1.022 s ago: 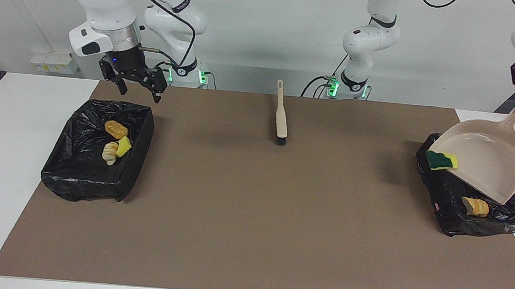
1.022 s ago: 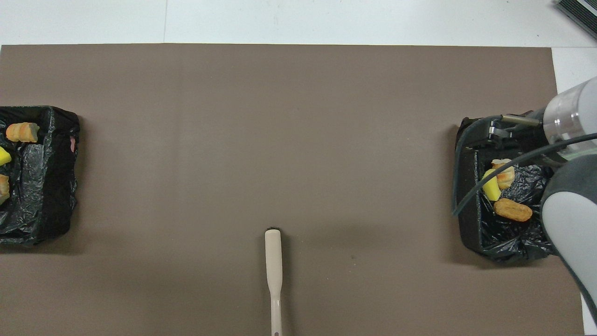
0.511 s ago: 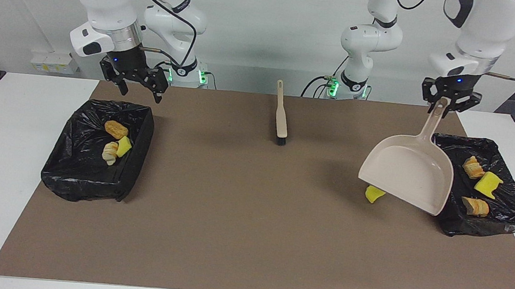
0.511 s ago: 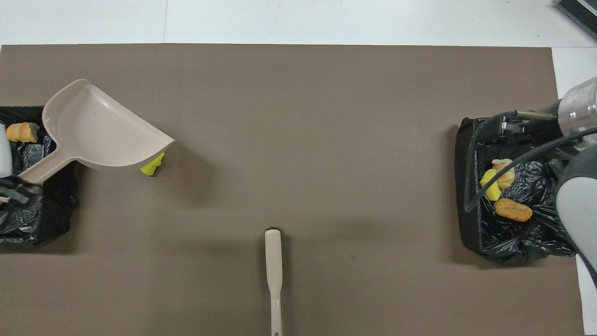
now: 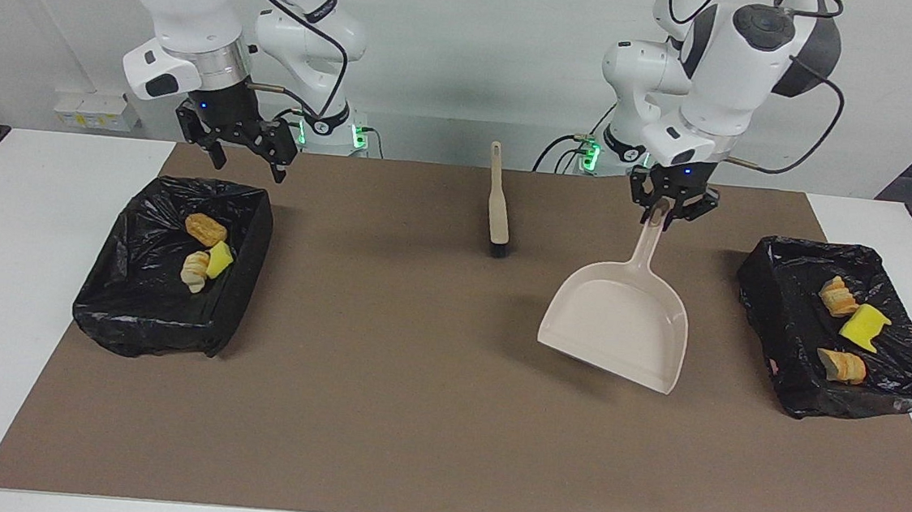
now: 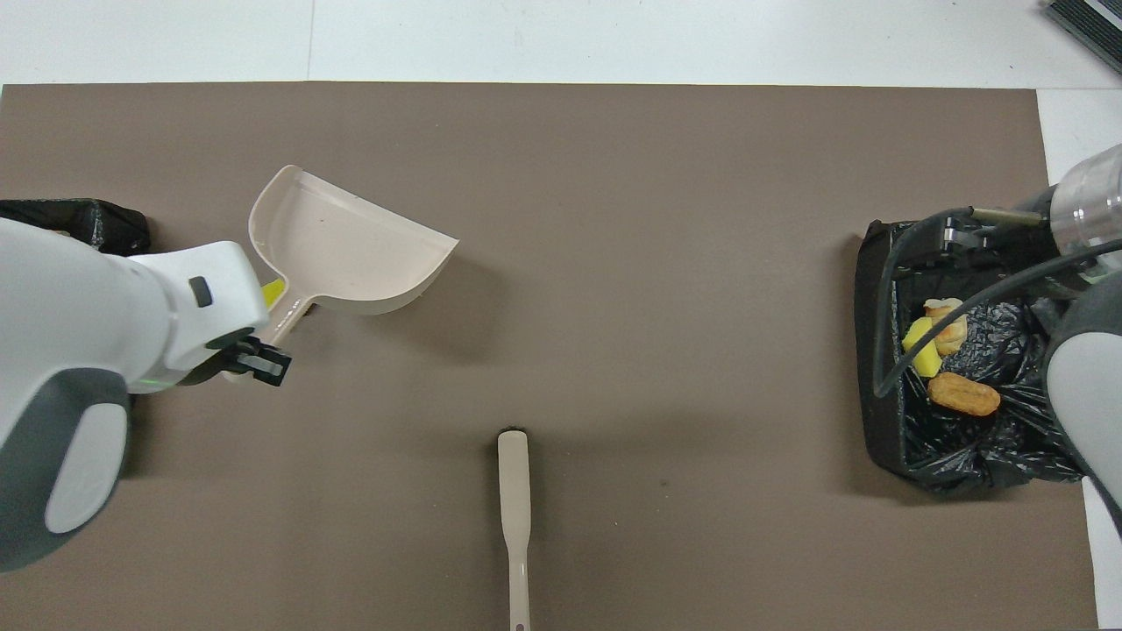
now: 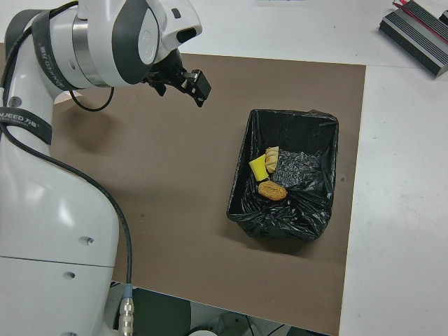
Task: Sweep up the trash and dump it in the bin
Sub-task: 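Bring the empty dustpan back to the table center with the left gripper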
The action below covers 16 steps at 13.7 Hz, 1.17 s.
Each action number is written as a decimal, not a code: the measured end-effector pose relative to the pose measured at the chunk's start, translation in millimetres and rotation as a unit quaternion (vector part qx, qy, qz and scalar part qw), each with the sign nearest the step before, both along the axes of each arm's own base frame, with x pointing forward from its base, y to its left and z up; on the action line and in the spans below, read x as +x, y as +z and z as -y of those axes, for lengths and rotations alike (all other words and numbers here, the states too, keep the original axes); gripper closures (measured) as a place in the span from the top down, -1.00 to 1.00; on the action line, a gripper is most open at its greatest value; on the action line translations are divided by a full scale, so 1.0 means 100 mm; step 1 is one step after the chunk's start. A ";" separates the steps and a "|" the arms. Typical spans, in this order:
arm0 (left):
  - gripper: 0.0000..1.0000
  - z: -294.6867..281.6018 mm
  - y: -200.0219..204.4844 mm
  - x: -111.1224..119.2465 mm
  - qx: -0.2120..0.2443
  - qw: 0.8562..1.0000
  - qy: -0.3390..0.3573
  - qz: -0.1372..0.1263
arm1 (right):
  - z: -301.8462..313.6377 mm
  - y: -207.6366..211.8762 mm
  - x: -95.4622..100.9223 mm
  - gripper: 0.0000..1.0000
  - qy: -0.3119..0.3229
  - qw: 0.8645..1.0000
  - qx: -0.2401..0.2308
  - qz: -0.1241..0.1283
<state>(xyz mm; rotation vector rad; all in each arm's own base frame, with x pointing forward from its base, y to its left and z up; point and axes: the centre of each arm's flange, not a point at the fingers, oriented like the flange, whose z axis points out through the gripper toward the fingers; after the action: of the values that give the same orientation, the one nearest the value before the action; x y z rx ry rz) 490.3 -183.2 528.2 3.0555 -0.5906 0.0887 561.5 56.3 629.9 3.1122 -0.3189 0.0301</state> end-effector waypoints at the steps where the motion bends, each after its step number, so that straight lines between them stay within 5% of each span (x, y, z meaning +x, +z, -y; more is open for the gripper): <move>1: -0.32 0.20 -0.11 -0.02 -0.011 1.000 0.018 0.008 | 0.00 0.00 0.00 1.00 0.000 1.000 0.000 0.000; 8: -0.32 1.63 -1.32 -0.19 -0.048 0.997 0.054 0.005 | 0.00 0.00 0.00 1.00 0.000 1.000 0.000 0.000; 16: -0.32 1.83 -1.48 -0.35 -0.053 0.986 0.157 -0.011 | 0.01 0.00 0.00 1.00 -0.001 1.000 0.000 0.000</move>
<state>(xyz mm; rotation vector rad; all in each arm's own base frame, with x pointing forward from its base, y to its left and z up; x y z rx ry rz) 455.5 -366.0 380.2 3.0126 -0.0961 0.0905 561.5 55.7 630.2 3.1121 -0.3206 0.0311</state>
